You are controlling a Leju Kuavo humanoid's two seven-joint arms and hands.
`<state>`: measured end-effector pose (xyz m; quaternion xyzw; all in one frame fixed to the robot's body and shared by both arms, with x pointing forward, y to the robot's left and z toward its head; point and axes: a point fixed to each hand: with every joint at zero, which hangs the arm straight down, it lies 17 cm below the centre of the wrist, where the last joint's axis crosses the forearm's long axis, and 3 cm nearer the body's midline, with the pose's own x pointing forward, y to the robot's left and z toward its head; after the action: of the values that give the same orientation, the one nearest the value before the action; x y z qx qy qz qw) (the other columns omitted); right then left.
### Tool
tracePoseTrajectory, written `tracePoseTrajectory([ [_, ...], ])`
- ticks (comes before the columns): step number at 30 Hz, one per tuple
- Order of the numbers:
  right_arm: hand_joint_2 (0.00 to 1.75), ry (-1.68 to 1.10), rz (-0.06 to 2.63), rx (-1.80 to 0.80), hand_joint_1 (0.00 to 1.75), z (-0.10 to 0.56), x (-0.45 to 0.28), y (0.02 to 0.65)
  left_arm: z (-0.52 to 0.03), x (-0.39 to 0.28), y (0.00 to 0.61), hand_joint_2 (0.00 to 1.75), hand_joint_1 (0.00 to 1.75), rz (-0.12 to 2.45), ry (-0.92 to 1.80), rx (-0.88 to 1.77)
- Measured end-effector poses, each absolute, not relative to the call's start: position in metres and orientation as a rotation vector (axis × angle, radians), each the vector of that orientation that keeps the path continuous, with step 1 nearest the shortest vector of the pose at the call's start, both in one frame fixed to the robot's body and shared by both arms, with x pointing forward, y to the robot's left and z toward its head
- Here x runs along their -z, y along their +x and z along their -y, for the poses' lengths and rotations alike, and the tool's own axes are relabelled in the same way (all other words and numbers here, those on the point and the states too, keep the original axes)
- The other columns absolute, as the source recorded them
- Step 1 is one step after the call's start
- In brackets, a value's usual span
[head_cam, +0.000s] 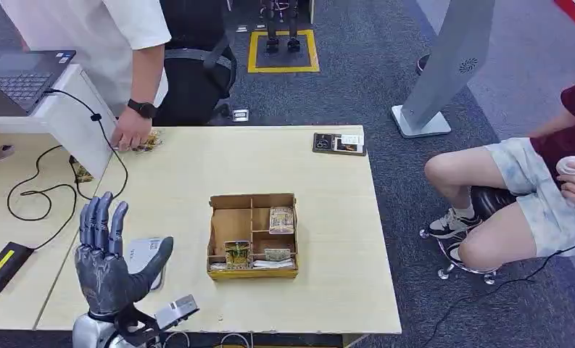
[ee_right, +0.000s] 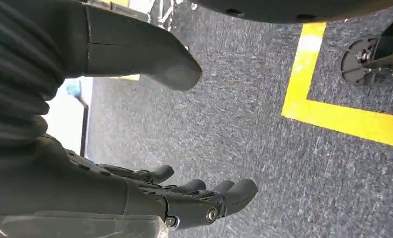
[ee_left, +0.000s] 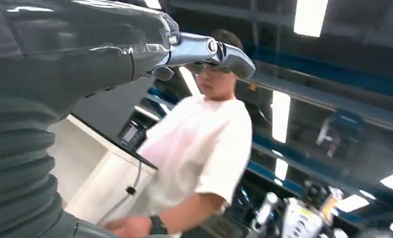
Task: Pass the card to the sensor for recognition and then transmit it.
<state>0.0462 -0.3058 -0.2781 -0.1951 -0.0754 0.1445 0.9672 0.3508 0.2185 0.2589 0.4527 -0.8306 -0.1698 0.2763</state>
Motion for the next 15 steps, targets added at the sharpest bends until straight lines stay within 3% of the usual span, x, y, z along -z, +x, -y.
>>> tracePoseTrajectory([
  [15, 1.75, -0.398, 0.160, -0.292, 0.00, 0.311, 0.278, 0.047, -0.182, -0.236, 0.331, 1.75, 0.00, 2.287, 1.126, 0.679],
])
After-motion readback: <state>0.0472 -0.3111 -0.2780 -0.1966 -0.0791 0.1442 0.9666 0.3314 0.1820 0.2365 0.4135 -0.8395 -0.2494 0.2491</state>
